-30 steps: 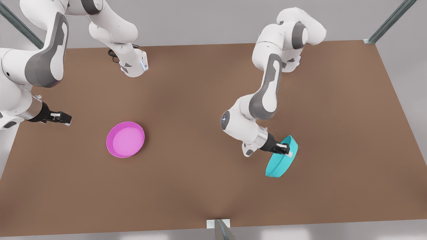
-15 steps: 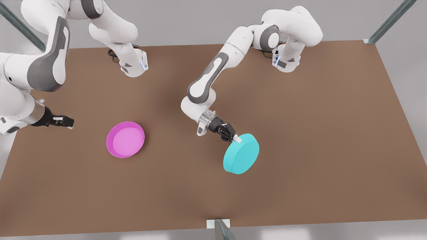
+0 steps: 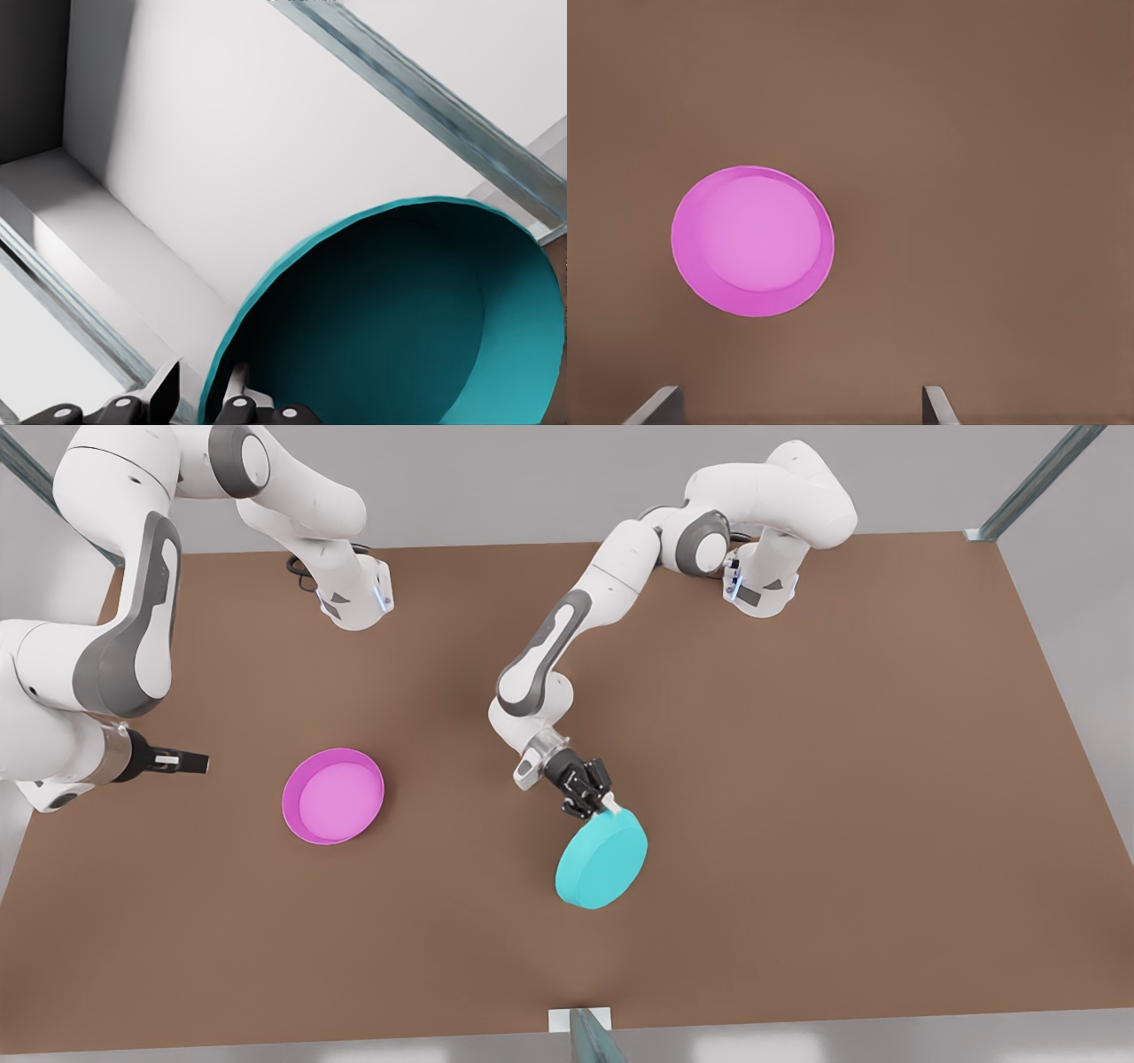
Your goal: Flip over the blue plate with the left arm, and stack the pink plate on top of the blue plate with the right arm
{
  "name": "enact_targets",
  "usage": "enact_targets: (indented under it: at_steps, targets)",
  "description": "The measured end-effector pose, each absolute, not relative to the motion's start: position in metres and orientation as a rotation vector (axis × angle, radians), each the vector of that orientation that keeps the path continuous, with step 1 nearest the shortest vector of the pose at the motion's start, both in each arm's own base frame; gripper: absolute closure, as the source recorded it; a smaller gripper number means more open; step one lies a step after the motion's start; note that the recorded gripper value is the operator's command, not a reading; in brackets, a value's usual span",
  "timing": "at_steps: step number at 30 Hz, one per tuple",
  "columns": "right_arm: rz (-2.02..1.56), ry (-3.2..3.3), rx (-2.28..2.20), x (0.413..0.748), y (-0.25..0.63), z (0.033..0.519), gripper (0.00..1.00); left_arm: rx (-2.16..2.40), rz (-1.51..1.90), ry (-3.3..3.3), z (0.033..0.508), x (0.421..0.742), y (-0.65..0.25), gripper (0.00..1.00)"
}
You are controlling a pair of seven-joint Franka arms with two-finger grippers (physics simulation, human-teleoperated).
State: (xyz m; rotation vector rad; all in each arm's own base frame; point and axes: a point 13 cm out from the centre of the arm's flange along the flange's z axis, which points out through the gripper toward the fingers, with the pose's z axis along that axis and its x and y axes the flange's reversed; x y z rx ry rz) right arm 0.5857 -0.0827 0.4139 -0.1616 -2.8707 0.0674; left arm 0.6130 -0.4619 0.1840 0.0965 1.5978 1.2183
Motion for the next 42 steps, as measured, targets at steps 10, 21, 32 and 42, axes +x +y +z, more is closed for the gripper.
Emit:
enact_targets:
  at_steps: [10, 21, 32, 42]
  targets:
    - [0.091, -2.802, -0.177, 0.569, -0.103, 0.352, 0.0, -0.333, 0.782, 2.215, 0.144, 0.479, -0.548, 0.0]
    - [-0.114, -2.842, -0.373, 0.507, -0.118, 0.095, 0.0, -1.75, 0.506, 2.641, 0.44, 0.624, -0.074, 0.0]
    - [-0.356, -2.951, -0.678, 0.528, -0.088, 0.062, 0.0, -0.921, 0.245, 3.17, 0.431, 0.58, -0.061, 0.0]
    - [-0.414, -2.969, -0.659, 0.541, -0.081, 0.061, 0.76, -0.481, 0.106, 3.31, 0.438, 0.572, -0.092, 0.0]
